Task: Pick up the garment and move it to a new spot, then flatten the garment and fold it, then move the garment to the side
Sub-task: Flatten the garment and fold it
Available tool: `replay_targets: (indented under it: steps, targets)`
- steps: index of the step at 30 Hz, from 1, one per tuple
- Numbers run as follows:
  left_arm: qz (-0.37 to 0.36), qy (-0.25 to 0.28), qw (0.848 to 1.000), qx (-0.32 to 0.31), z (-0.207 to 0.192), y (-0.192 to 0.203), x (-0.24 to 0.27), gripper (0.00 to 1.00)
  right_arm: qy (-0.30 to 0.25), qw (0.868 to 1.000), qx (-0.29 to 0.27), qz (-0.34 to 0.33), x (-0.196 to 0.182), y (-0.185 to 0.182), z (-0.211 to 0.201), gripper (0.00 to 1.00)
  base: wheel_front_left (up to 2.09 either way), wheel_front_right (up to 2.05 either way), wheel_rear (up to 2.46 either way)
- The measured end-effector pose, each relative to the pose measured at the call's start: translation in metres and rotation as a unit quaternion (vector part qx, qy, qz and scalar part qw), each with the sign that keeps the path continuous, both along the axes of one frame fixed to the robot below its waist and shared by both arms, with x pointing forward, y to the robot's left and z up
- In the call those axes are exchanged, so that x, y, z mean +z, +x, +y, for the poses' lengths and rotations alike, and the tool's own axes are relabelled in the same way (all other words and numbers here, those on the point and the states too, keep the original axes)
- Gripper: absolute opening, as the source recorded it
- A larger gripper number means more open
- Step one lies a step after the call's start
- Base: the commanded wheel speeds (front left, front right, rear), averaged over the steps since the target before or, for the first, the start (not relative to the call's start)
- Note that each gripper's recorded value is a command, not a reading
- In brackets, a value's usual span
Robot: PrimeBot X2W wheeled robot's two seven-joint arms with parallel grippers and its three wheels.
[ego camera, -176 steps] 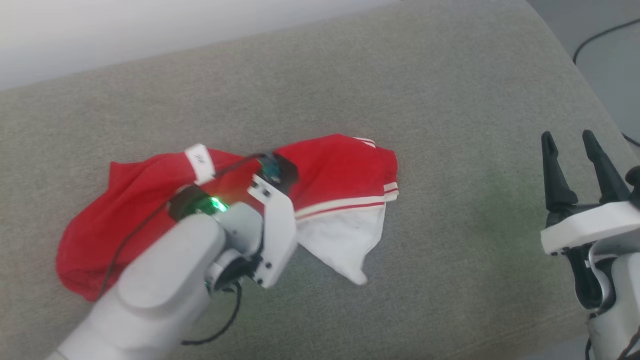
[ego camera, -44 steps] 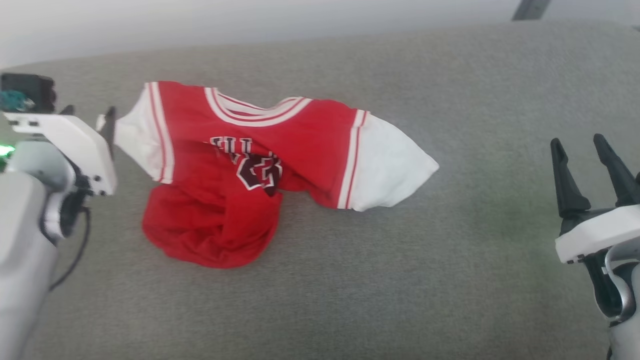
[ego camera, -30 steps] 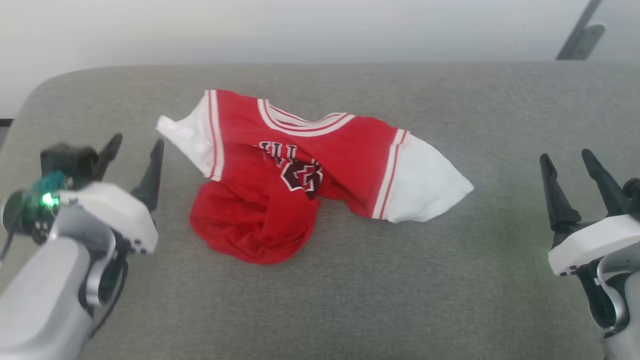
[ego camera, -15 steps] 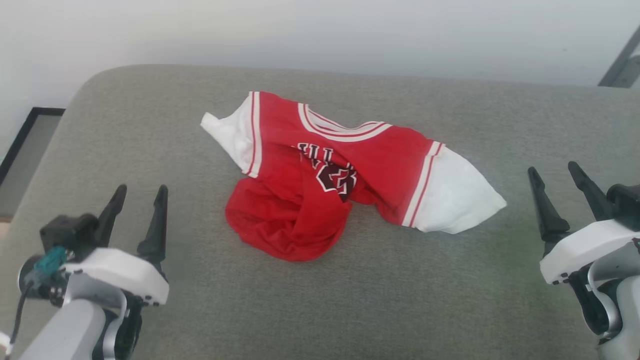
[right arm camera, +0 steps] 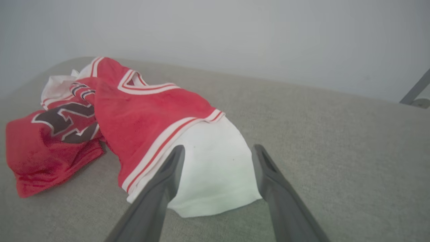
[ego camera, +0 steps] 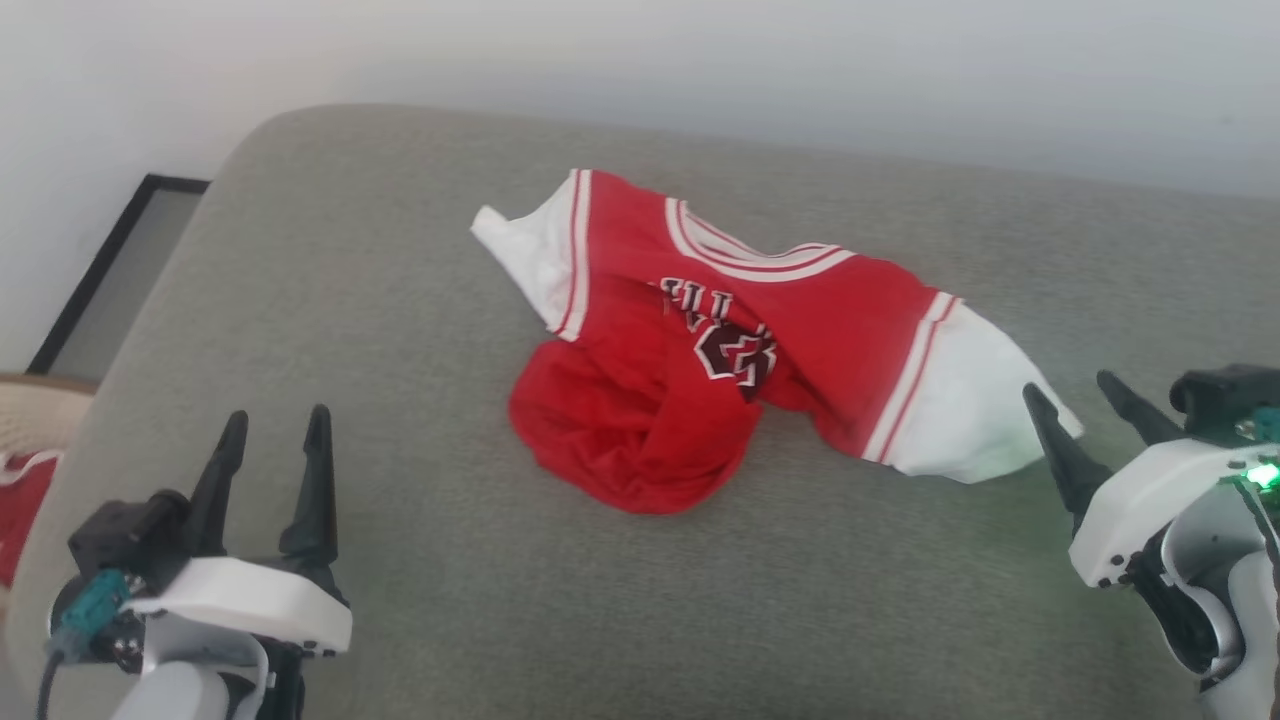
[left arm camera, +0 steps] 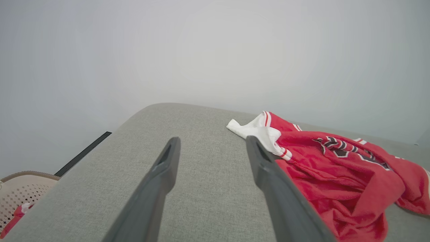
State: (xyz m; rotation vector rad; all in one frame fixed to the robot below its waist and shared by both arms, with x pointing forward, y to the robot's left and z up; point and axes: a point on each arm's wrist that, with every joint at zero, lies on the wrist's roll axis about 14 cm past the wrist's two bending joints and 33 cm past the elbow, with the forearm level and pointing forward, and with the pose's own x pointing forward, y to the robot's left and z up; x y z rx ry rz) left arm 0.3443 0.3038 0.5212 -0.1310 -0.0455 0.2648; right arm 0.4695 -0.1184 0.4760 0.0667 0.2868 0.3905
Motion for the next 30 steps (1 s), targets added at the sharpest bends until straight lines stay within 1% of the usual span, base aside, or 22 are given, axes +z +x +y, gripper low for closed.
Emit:
replay_targets:
  steps: [2, 5, 9, 12, 14, 16, 20, 21, 22, 24, 30]
  targets:
    - [-0.004, -0.002, 1.000, 0.011, 0.003, -0.007, 0.000, 1.00, -0.014, 0.999, 0.018, 0.040, -0.014, -0.001, 0.007, 1.00, 0.00, 0.00, 0.00]
    - [-0.007, -0.006, 1.000, 0.025, 0.005, -0.016, -0.002, 1.00, -0.039, 0.994, 0.045, 0.095, -0.033, -0.002, 0.017, 1.00, 0.00, 0.00, 0.00]
    - [-0.016, -0.009, 0.999, 0.042, 0.010, -0.025, -0.001, 1.00, -0.075, 0.982, 0.078, 0.154, -0.055, -0.003, 0.028, 1.00, 0.00, 0.00, 0.00]
    - [-0.015, -0.014, 0.998, 0.052, 0.013, -0.033, -0.005, 1.00, -0.102, 0.970, 0.095, 0.198, -0.073, -0.006, 0.033, 1.00, 0.00, 0.00, 0.00]
    - [-0.016, -0.017, 0.998, 0.059, 0.016, -0.037, -0.007, 1.00, -0.129, 0.962, 0.108, 0.214, -0.083, -0.005, 0.035, 1.00, 0.00, 0.00, 0.00]
    - [-0.015, -0.017, 0.998, 0.062, 0.016, -0.039, -0.009, 1.00, -0.142, 0.957, 0.116, 0.226, -0.089, -0.002, 0.039, 1.00, 0.00, 0.00, 0.00]
    - [-0.020, -0.021, 0.997, 0.075, 0.022, -0.044, -0.010, 1.00, -0.193, 0.943, 0.140, 0.233, -0.101, 0.002, 0.042, 1.00, 0.00, 0.00, 0.00]
    - [-0.019, -0.019, 0.997, 0.077, 0.022, -0.045, -0.011, 1.00, -0.199, 0.941, 0.144, 0.233, -0.102, 0.004, 0.043, 0.60, 0.00, 0.00, 0.00]
    - [-0.021, -0.022, 0.996, 0.081, 0.024, -0.046, -0.011, 1.00, -0.201, 0.940, 0.147, 0.234, -0.103, 0.005, 0.045, 0.00, 0.00, 0.00, 0.00]
    - [-0.022, -0.024, 0.996, 0.083, 0.024, -0.046, -0.011, 1.00, -0.205, 0.939, 0.150, 0.231, -0.103, 0.006, 0.046, 0.00, 0.00, 0.00, 0.00]
    - [-0.031, -0.024, 0.996, 0.086, 0.027, -0.045, -0.010, 1.00, -0.194, 0.943, 0.154, 0.221, -0.097, 0.009, 0.043, 0.00, 0.00, 0.00, 0.00]
